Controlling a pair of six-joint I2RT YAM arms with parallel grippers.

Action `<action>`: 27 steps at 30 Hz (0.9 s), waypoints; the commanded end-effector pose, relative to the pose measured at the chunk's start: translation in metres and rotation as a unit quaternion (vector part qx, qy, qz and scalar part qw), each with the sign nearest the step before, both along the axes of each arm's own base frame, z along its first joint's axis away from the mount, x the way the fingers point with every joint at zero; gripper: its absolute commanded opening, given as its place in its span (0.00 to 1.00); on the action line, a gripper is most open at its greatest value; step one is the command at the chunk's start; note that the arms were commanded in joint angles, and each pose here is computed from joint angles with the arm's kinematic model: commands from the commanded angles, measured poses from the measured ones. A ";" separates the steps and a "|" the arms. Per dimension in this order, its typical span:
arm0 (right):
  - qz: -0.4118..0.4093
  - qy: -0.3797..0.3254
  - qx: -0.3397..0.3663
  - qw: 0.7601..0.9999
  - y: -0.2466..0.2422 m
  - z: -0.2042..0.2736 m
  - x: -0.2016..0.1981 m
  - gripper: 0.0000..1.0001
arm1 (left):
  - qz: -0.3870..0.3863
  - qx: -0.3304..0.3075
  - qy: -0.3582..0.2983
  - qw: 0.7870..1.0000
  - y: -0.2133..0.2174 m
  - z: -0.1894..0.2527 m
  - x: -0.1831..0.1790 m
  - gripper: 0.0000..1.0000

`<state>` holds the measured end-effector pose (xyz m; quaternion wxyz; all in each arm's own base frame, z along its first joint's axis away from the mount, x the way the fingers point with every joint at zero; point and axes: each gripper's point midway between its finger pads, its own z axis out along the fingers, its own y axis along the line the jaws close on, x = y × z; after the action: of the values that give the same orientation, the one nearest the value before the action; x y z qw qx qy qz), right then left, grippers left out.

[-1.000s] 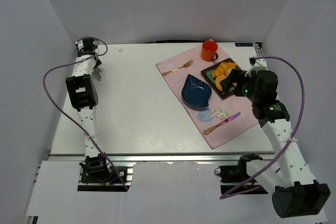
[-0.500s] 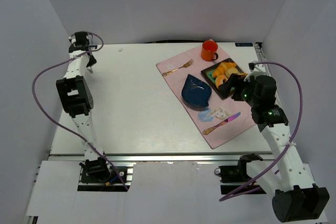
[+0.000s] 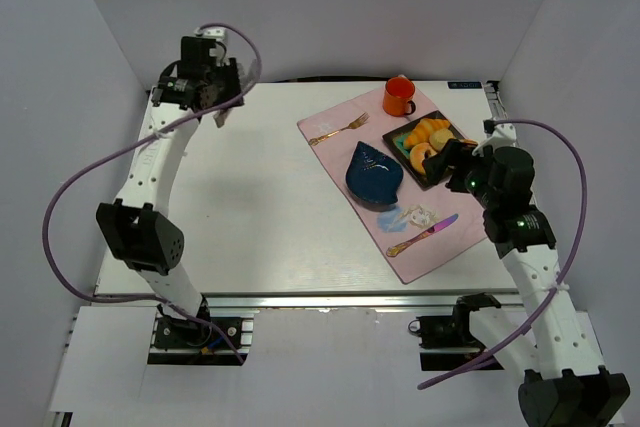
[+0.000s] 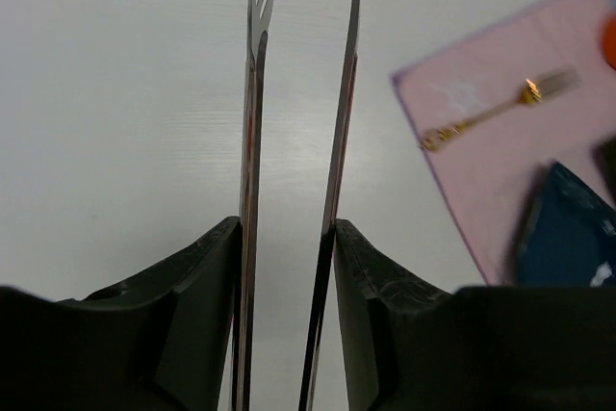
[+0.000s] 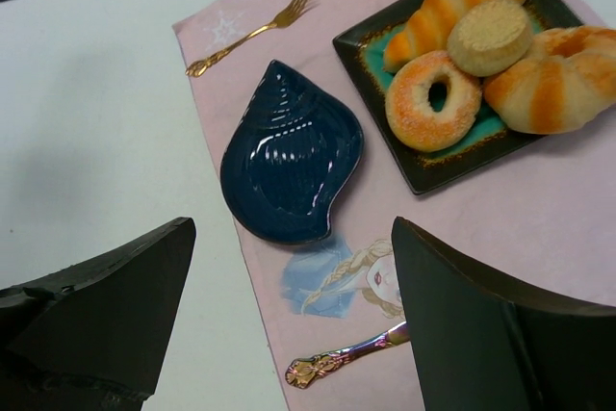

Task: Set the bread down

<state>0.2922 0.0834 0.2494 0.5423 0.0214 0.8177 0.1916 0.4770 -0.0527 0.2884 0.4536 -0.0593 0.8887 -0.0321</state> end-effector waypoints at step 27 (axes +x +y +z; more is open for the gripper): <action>-0.283 -0.147 0.038 0.947 -0.102 0.153 -0.070 0.89 | -0.339 -0.075 -0.070 0.935 -0.339 -0.011 -0.117 0.58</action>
<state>0.2329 -0.0111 0.3769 0.6625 0.2355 0.7079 0.0671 0.3427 -0.3852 0.2306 0.4127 0.2359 0.8455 -0.2434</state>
